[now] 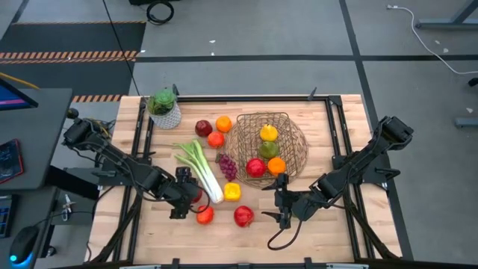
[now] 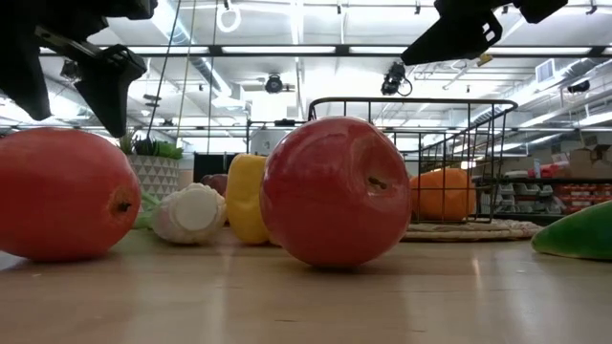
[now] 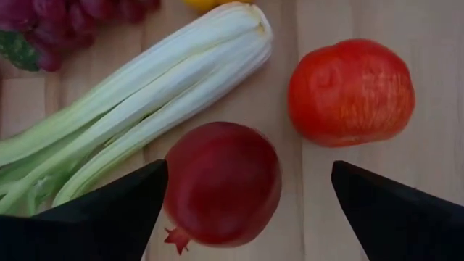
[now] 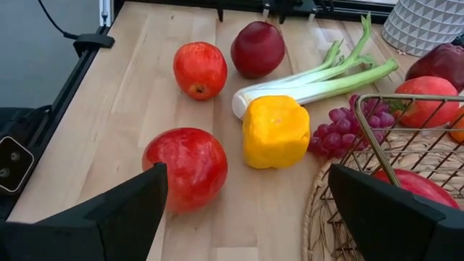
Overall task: Build produce basket
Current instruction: Put the pomegranate into the wire basket
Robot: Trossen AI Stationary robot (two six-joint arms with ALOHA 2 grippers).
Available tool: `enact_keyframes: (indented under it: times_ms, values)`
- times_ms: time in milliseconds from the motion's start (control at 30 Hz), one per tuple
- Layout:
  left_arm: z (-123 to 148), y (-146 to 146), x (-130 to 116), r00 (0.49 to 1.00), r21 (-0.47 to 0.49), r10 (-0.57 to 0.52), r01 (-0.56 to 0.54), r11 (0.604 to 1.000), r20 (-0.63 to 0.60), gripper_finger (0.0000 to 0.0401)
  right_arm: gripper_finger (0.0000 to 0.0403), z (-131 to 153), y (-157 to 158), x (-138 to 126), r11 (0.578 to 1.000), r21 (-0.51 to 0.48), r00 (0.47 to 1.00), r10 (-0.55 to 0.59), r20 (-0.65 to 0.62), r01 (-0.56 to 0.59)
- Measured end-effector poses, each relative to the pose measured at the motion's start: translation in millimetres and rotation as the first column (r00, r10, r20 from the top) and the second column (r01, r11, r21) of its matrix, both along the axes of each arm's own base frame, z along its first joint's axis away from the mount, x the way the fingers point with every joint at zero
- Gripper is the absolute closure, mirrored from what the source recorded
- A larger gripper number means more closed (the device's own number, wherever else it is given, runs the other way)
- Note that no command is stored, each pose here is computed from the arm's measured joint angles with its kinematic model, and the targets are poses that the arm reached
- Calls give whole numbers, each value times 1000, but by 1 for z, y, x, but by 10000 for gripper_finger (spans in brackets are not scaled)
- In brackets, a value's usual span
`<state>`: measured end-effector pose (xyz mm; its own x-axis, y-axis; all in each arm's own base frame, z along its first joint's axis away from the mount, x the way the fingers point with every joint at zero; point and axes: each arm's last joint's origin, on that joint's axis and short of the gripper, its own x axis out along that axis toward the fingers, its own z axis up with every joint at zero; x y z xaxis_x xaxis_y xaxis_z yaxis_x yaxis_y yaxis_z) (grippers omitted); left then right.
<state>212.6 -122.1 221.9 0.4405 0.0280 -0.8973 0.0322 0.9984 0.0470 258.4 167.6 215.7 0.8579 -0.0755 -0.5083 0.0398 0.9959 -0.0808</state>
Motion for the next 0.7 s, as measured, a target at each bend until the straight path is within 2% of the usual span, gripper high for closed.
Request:
enact_keyframes:
  times_ms: [100, 200, 433, 700]
  values:
    - [-3, -3, 1, 999, 18, -35, 35, 999, -7, 2, 19, 0, 0, 0, 1000, 6, 1000, -4, 1, 4]
    - [-13, -10, 2, 989, 78, -135, 139, 987, -55, 1, 19, 0, 0, 0, 1000, 8, 1000, -5, 1, 5]
    - [-38, -22, 7, 926, 243, -339, 372, 896, -166, 1, 19, -1, 0, 0, 1000, 18, 1000, -12, 0, 12]
    - [-63, -24, 10, 858, 282, -398, 489, 825, -325, 1, 19, -12, -4, -3, 999, 27, 1000, -17, 8, 17]
